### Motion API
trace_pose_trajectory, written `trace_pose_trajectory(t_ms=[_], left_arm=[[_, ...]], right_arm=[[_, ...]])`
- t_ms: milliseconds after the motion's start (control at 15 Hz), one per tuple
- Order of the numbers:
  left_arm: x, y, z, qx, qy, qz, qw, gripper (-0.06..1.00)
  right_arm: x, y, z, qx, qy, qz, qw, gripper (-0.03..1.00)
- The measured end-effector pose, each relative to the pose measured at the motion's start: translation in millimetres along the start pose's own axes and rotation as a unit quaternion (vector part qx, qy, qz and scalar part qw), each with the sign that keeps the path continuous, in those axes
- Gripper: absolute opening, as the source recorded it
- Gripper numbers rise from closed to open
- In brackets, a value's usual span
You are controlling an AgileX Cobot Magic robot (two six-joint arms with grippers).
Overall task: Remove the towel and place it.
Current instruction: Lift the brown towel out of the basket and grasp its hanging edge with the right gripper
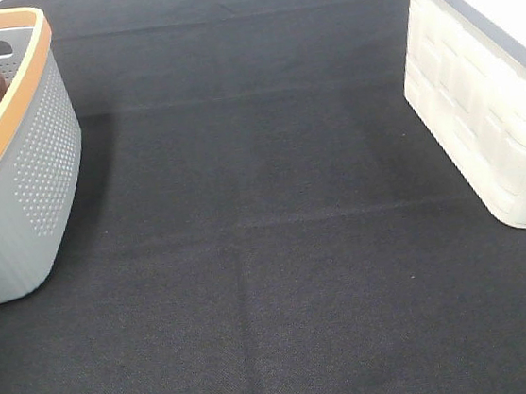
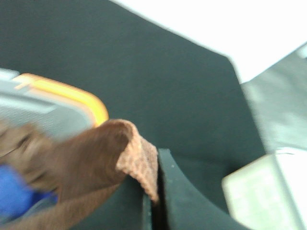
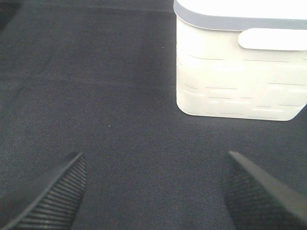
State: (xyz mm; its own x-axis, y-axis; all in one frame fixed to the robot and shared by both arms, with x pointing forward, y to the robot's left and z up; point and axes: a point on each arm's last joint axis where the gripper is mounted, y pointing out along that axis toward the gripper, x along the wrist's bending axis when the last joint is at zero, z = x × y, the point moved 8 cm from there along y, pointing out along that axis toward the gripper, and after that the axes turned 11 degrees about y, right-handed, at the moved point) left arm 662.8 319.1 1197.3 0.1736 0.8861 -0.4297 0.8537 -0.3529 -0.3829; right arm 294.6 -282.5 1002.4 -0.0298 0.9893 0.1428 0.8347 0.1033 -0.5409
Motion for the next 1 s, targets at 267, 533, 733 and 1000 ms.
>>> trace_pose_trajectory(t_ms=[267,533,733,1000], left_arm=[[-60,-18,-17,-0.058,0.034,0.071,0.995,0.00],[-130,-13,-16,-0.096,0.067,0.136,0.984,0.00],[-178,-8,-7,-0.119,0.109,0.175,0.971,0.00],[-226,-8,6,-0.138,0.143,0.215,0.956,0.00]], right_arm=[[15,-1,0,0.001,0.019,-0.045,0.999,0.74],[35,5,-13,0.014,0.037,-0.100,0.994,0.74],[67,11,-50,-0.033,0.046,-0.197,0.979,0.74],[109,30,-94,-0.026,0.031,-0.327,0.944,0.74]])
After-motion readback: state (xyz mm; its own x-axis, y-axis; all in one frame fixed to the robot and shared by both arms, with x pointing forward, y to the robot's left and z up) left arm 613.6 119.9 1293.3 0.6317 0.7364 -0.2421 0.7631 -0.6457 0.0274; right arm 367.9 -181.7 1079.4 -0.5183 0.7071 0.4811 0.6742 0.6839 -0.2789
